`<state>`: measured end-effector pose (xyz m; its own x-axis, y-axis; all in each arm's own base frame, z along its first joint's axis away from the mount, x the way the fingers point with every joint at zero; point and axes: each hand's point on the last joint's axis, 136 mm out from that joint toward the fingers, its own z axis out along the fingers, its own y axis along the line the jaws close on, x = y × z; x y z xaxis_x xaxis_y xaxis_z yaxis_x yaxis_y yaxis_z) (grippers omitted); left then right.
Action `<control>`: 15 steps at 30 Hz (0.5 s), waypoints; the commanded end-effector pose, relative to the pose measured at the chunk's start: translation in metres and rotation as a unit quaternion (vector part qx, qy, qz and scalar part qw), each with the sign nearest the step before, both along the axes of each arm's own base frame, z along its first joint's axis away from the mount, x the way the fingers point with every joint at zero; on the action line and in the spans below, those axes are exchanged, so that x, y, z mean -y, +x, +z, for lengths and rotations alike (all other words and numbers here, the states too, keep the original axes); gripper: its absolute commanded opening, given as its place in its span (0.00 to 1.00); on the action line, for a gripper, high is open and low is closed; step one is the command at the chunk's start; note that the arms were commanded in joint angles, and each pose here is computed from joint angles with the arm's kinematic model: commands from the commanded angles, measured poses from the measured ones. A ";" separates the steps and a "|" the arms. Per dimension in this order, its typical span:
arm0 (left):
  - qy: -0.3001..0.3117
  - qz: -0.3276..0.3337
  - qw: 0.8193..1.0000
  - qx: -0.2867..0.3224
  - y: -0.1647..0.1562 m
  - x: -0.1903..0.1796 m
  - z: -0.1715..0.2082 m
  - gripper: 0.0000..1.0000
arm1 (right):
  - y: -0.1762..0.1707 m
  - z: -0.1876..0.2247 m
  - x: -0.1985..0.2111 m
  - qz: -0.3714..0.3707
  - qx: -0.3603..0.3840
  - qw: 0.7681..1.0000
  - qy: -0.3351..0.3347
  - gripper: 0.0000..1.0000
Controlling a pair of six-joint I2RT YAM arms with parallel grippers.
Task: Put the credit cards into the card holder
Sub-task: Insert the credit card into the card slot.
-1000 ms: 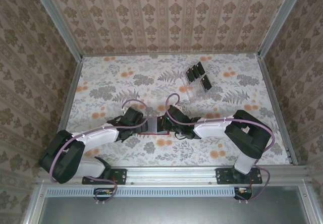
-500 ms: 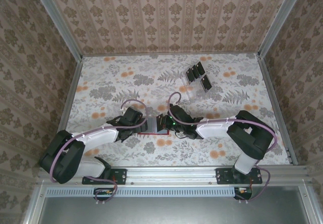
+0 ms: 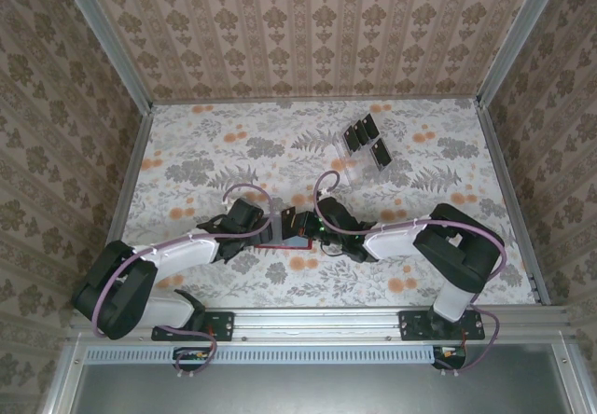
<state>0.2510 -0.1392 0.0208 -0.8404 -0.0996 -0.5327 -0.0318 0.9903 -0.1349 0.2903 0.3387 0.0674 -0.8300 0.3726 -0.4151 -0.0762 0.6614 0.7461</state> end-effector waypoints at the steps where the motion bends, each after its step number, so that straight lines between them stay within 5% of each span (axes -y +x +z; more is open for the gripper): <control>1: 0.034 0.011 0.998 -0.054 -0.024 -0.021 -0.027 1.00 | 0.002 -0.002 0.000 -0.017 -0.001 1.000 0.022 0.00; 15: 0.034 0.013 0.998 -0.058 -0.026 -0.022 -0.030 1.00 | 0.002 -0.016 0.004 -0.050 -0.004 0.997 0.051 0.00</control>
